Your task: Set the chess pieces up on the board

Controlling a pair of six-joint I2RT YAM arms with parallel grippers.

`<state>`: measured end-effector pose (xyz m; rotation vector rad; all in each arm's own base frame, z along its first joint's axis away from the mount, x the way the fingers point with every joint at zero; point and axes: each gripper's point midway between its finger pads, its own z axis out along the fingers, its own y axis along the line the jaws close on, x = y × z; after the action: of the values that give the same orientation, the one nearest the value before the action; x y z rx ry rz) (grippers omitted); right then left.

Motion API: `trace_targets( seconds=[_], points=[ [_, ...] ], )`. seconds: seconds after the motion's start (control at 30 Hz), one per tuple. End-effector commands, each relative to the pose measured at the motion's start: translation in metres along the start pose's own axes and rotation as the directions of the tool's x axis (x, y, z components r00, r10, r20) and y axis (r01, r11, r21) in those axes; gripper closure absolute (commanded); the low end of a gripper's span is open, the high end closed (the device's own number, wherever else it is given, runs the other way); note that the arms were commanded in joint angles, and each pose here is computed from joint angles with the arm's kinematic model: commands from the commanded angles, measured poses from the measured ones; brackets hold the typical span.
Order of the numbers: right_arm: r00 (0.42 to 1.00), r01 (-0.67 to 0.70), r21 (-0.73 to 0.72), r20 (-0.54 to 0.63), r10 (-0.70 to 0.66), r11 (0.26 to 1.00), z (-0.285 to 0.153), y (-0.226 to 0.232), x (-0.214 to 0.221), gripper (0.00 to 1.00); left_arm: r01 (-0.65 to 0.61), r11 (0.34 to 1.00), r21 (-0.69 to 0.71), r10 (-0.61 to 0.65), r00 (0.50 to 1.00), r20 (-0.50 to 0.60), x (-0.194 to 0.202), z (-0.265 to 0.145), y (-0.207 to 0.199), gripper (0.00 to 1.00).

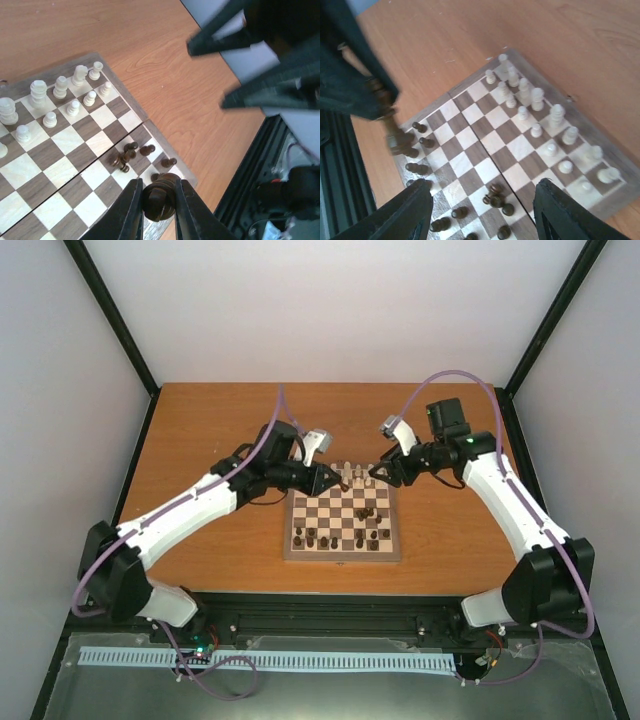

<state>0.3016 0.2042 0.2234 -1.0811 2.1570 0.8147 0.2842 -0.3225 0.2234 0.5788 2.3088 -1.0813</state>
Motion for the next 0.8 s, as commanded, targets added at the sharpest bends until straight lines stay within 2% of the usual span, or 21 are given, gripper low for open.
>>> trace_targets(
  seconds=[0.0,0.2,0.43,0.6,0.77],
  points=[
    [0.999,-0.05,0.024,0.017,0.05,0.998,-0.014,-0.002,0.008,0.44,-0.216,0.965,-0.149,0.213,0.976,-0.038,0.027,-0.007,-0.004,0.91],
    [0.999,-0.04,0.101,0.001,0.04,0.994,-0.013,-0.01,0.028,0.43,-0.406,0.873,-0.272,0.375,0.913,-0.158,0.063,0.005,-0.006,0.91],
    [0.999,-0.016,0.176,-0.037,0.023,0.984,0.001,-0.033,0.043,0.44,-0.548,0.794,-0.263,0.463,0.826,-0.323,0.094,0.037,-0.006,0.93],
    [0.999,-0.02,0.157,-0.04,0.027,0.987,0.004,-0.032,0.044,0.44,-0.592,0.778,-0.213,0.497,0.786,-0.369,0.111,0.054,-0.008,0.91],
    [0.999,-0.017,0.149,-0.045,0.024,0.989,0.005,-0.032,0.044,0.45,-0.596,0.778,-0.198,0.5,0.779,-0.377,0.115,0.063,-0.007,0.9]
  ],
)
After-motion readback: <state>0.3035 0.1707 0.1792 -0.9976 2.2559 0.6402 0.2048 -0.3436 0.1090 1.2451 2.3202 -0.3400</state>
